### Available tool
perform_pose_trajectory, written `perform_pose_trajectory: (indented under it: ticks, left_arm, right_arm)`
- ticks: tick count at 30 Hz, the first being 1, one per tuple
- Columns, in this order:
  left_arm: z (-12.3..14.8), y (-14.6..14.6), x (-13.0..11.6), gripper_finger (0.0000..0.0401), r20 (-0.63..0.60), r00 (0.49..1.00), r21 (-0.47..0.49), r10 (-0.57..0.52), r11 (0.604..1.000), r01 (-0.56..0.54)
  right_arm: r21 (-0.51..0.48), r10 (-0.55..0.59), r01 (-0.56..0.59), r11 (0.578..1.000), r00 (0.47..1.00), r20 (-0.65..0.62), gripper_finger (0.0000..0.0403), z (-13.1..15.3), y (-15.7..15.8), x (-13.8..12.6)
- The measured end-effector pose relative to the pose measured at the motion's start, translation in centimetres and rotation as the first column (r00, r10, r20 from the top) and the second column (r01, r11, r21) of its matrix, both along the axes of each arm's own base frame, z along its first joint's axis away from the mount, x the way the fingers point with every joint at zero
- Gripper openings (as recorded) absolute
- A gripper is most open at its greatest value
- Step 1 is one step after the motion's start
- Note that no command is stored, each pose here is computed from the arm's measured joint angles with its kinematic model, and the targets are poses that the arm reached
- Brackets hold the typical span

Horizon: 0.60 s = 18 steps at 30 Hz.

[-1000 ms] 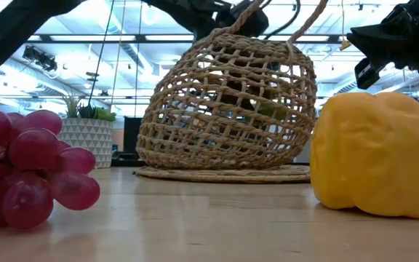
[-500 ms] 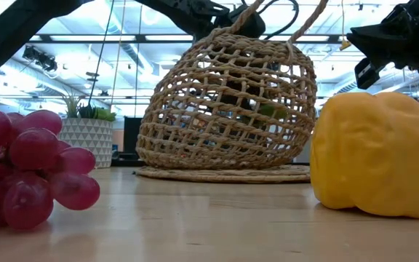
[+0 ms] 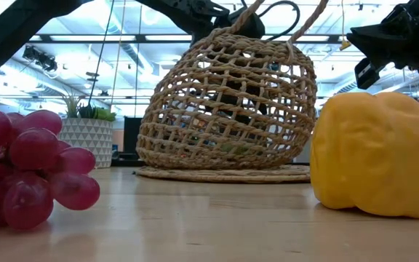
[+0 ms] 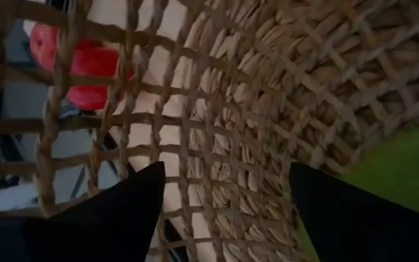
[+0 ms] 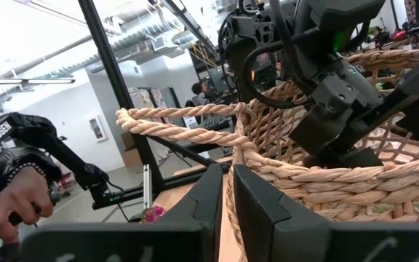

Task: Build produce basket
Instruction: Put the yellow bell pepper into the brown basket

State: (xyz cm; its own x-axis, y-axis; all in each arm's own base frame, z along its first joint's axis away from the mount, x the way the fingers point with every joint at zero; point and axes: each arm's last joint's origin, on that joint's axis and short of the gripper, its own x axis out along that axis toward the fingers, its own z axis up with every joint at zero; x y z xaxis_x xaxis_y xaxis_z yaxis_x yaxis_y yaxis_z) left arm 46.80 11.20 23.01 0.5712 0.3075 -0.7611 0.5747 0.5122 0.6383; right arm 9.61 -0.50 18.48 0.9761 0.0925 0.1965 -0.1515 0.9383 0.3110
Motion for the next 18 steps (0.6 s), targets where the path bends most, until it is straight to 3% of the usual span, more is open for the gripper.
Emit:
perform_pose_trajectory:
  ticks: [7, 18]
  left_arm:
    - [1.4, -0.4, 0.1, 0.0313, 0.054, 0.997, 0.103, 0.06, 0.993, -0.065]
    - [9.9, -1.3, -2.1, 0.0292, 0.325, 0.945, 0.18, 0.025, 0.98, -0.088]
  right_arm:
    - [0.0, 0.0, 0.0, 1.0, 1.0, 0.0, 0.0041, 0.0, 0.0, 0.0]
    - [0.0, 0.0, 0.0, 1.0, 1.0, 0.0, 0.0041, 0.0, 0.0, 0.0]
